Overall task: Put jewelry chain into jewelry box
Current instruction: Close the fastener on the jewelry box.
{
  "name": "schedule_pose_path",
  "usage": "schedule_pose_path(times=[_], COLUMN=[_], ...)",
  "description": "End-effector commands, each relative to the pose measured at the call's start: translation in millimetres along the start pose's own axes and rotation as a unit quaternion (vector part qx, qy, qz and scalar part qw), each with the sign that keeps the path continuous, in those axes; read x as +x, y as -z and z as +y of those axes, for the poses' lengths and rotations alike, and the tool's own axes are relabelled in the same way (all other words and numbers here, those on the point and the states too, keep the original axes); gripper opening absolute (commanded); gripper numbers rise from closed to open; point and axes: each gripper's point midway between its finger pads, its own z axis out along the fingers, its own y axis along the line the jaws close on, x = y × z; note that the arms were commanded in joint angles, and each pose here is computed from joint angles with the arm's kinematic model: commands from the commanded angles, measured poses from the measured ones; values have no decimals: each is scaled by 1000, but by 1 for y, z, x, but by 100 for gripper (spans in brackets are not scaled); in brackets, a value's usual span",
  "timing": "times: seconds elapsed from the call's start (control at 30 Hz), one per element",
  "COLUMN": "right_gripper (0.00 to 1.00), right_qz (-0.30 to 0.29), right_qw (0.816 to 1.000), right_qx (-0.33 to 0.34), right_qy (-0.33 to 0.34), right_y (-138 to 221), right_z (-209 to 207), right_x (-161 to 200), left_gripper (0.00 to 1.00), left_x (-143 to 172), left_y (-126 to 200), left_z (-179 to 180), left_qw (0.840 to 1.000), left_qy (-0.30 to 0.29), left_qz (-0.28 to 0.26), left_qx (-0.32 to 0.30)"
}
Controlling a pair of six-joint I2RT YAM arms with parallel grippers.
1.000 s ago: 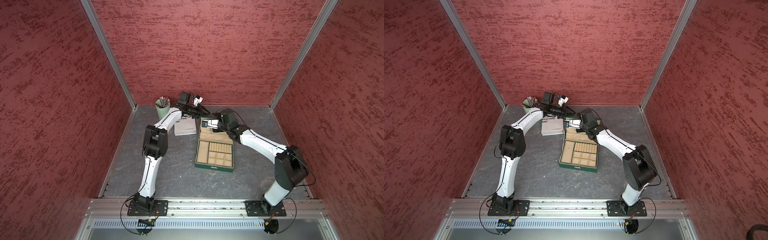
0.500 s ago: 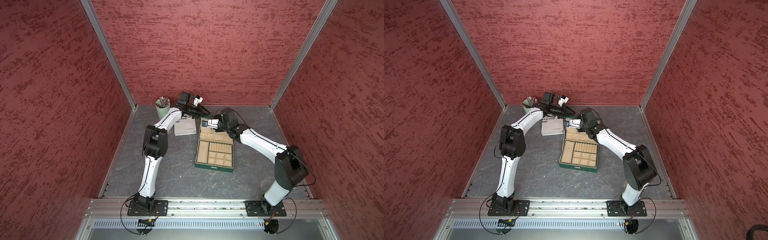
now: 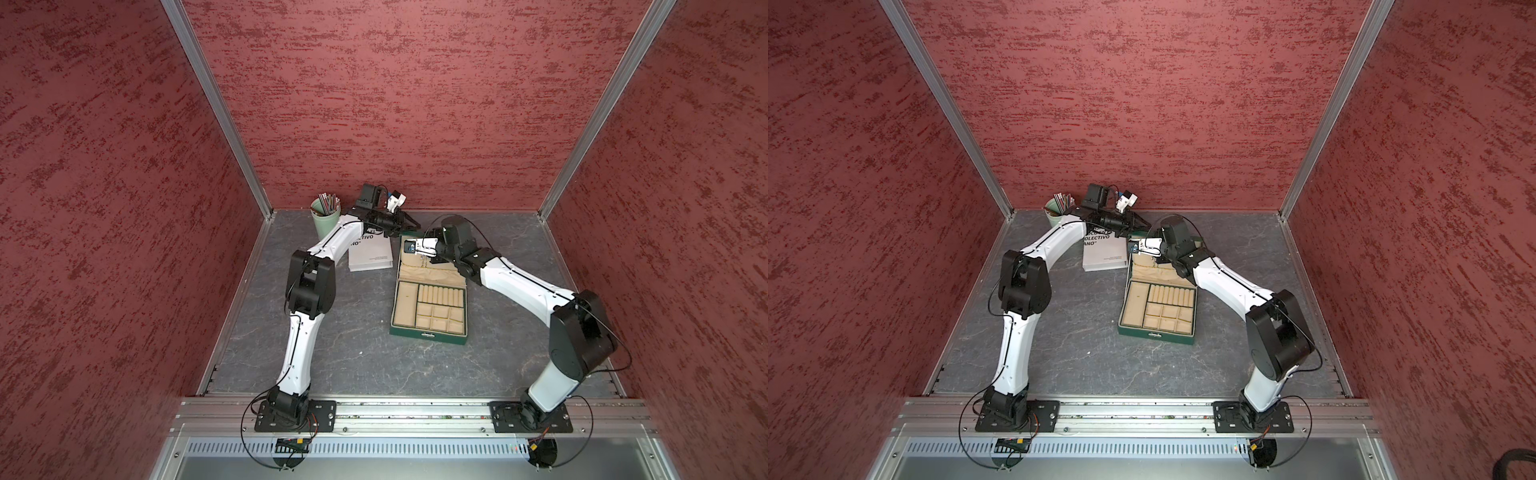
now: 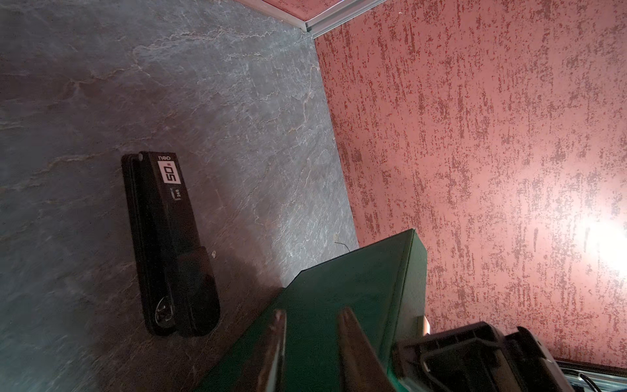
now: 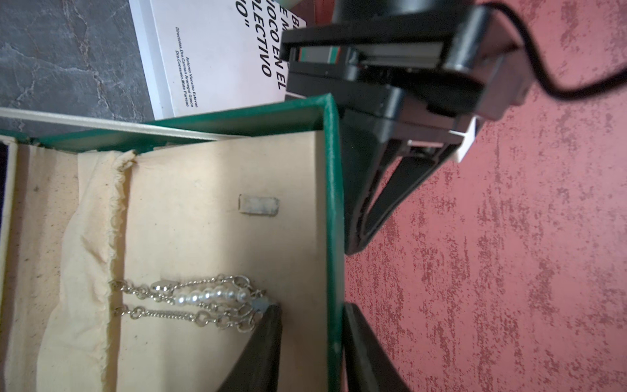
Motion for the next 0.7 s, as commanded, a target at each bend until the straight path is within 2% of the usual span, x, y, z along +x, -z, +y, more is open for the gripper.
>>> schedule_pose_path(times=[0.0,0.1,0.17,0.23,0.3,0.37,0.53,0.67], right_gripper=[28,23,24,33,54,70,84,90], right_qz=[5,7,6,3,-2,-11,-35,-46], right_qw=[1000,1000,1000,1000,999,998,991,984], right_qx=[-22,-27,-26,-14,3,24,66,89], right_qy=[-4,-2,-7,-18,-34,-53,-112,-150], right_y=[-5,-9,-9,-7,-2,6,30,45], right_z=[13,17,16,9,-3,-20,-56,-73], right_x=[6,7,7,5,1,-5,-19,-23], left_gripper=[28,29,28,28,28,29,38,45], left_x=[12,11,11,12,11,8,-2,-11], left_y=[2,3,3,3,4,6,19,35], left_z=[-4,-5,-4,-5,-4,-4,1,-1], left_qw=[1000,1000,1000,1000,1000,1000,999,996], left_qy=[1,1,1,0,1,1,8,8], left_qz=[15,14,14,14,13,5,-24,-51], left_qx=[-6,-6,-5,-6,-8,-16,-47,-74])
